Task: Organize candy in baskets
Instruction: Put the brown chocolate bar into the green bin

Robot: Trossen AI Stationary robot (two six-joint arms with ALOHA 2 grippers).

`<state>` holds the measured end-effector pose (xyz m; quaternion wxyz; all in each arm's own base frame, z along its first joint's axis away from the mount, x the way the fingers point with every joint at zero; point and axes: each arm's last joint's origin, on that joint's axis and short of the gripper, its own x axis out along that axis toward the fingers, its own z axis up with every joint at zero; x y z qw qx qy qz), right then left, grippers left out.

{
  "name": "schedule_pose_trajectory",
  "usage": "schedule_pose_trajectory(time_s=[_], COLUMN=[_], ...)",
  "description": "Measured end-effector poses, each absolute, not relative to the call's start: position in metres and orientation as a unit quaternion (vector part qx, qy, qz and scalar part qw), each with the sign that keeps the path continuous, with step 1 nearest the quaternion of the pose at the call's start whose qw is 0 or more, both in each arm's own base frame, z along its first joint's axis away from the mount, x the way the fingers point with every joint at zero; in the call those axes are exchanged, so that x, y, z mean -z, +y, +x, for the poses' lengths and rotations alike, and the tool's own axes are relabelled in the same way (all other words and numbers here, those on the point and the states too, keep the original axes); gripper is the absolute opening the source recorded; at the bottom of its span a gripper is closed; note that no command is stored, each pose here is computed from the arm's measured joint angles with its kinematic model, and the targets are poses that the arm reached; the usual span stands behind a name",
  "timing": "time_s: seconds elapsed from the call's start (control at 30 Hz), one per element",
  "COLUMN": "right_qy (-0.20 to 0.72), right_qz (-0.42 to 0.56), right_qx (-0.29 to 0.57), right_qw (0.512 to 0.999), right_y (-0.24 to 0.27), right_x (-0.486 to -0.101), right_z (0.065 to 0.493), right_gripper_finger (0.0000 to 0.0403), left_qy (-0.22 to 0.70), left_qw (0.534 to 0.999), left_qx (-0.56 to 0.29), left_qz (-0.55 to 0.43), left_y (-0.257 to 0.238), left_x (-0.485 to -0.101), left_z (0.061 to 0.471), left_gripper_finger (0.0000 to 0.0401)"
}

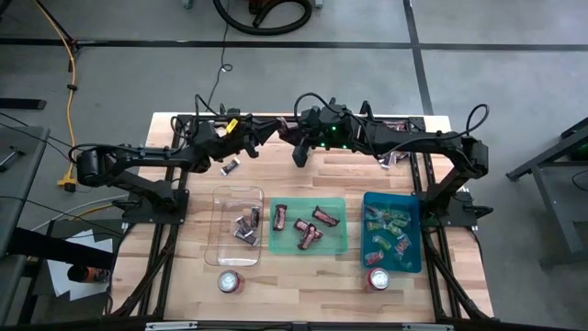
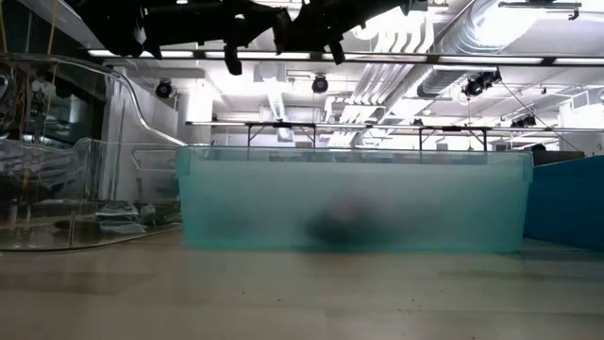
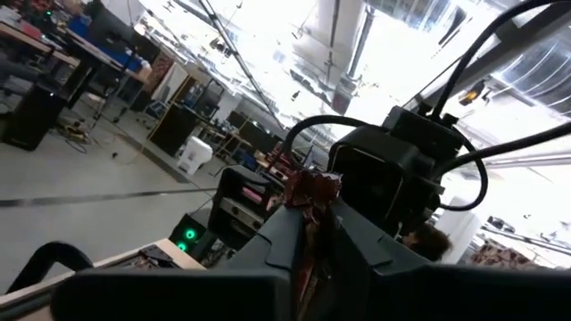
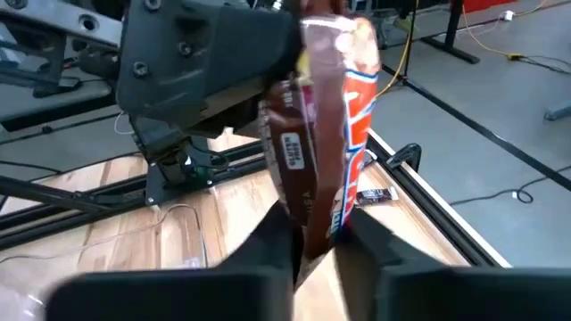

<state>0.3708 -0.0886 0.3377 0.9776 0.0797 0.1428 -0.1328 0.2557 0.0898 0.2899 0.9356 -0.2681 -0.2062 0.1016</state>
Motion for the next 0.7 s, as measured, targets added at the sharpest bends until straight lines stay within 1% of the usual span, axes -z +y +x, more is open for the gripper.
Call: schedule_pose_trajectory(time_s=[0.03,0.07,0.17,0.3,0.47,0.53,0.7], right_qy=[0.144,0.145,0.155,0.192,0.252,0.278,0.365], right_qz=[0.078,0.079,0.083,0.071,0.078,0.089,0.134], right_qx=[0.131,0.129,0.129,0.138,0.151,0.126,0.007], right_qw=[0.978,0.978,0.976,0.969,0.953,0.948,0.921], right_y=[-0.089,-0.088,-0.088,-0.091,-0.09,-0.085,-0.058], right_x=[-0.338,-0.338,-0.34,-0.349,-0.36,-0.362,-0.347], right_z=[0.371,0.37,0.366,0.345,0.311,0.3,0.296], right_gripper_finger=[0.0024,0.002,0.003,0.0009,0.0008,0.0005,0.0005], left_qy=[-0.206,-0.205,-0.202,-0.179,-0.123,-0.107,-0.091], left_qw=[0.936,0.937,0.941,0.948,0.949,0.949,0.949], left_qx=[-0.102,-0.101,-0.097,-0.086,-0.136,-0.155,-0.177], left_qz=[-0.267,-0.264,-0.254,-0.25,-0.257,-0.253,-0.246], left_y=[0.09,0.09,0.092,0.103,0.118,0.121,0.123], left_x=[-0.29,-0.29,-0.29,-0.291,-0.29,-0.291,-0.294], left_z=[0.256,0.256,0.255,0.248,0.229,0.221,0.211], left_gripper_finger=[0.0033,0.0041,0.0074,0.0126,0.0174,0.0185,0.0192])
